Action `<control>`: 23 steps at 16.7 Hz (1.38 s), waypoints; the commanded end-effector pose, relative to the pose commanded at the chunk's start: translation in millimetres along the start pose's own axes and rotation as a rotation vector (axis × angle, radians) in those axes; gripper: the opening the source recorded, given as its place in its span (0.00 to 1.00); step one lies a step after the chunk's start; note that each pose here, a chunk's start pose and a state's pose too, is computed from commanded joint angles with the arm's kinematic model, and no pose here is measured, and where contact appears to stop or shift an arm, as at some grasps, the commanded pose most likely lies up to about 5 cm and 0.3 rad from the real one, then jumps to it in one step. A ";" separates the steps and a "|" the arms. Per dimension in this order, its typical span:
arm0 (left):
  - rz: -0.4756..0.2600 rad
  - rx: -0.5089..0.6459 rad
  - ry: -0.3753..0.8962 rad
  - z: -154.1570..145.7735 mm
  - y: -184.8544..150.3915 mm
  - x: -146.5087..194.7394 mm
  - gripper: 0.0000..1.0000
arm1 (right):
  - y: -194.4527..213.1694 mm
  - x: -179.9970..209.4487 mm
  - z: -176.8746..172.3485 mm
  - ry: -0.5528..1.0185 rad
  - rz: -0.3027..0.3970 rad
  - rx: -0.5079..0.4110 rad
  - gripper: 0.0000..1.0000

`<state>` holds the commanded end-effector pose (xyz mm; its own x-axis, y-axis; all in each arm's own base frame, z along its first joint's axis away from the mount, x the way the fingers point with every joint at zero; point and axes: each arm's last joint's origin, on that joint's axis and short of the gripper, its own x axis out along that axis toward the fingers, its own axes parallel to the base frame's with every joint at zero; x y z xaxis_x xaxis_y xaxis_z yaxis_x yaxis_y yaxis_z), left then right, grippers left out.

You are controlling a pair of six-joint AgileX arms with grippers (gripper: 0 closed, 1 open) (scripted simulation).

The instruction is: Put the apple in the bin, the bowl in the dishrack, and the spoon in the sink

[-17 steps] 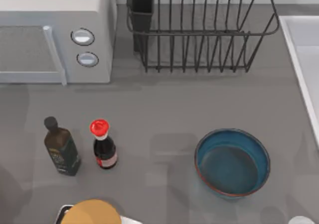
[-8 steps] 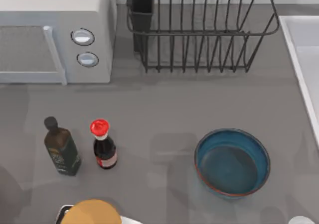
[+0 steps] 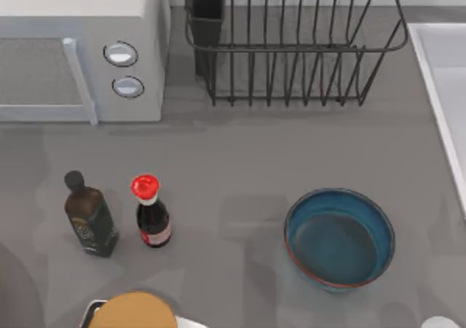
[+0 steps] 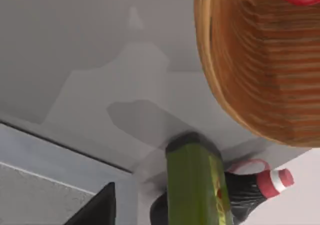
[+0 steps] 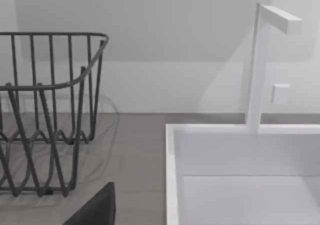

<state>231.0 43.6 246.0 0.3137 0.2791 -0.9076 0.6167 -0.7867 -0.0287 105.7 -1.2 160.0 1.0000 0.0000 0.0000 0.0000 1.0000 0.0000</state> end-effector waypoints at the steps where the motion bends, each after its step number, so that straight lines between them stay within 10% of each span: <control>1: 0.056 -0.132 0.054 3.2 -2.9 -7.8 1.00 | 0.0 0.0 0.0 0.000 0.000 0.000 1.00; 7: 0.520 -1.006 0.185 43.8 -22.4 -36.8 1.00 | 0.0 0.0 0.0 0.000 0.000 0.000 1.00; 13: 1.014 -1.770 -0.102 98.5 -36.6 -23.5 1.00 | 0.0 0.0 0.0 0.000 0.000 0.000 1.00; 23: 1.443 -2.249 -0.761 149.1 -39.9 23.2 1.00 | 0.0 0.0 0.0 0.000 0.000 0.000 1.00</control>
<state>106.0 -0.6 163.7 0.9998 0.0043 -0.0197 -0.0035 0.9993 0.0365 105.7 -1.2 160.0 1.0000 0.0000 0.0000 0.0000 1.0000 0.0000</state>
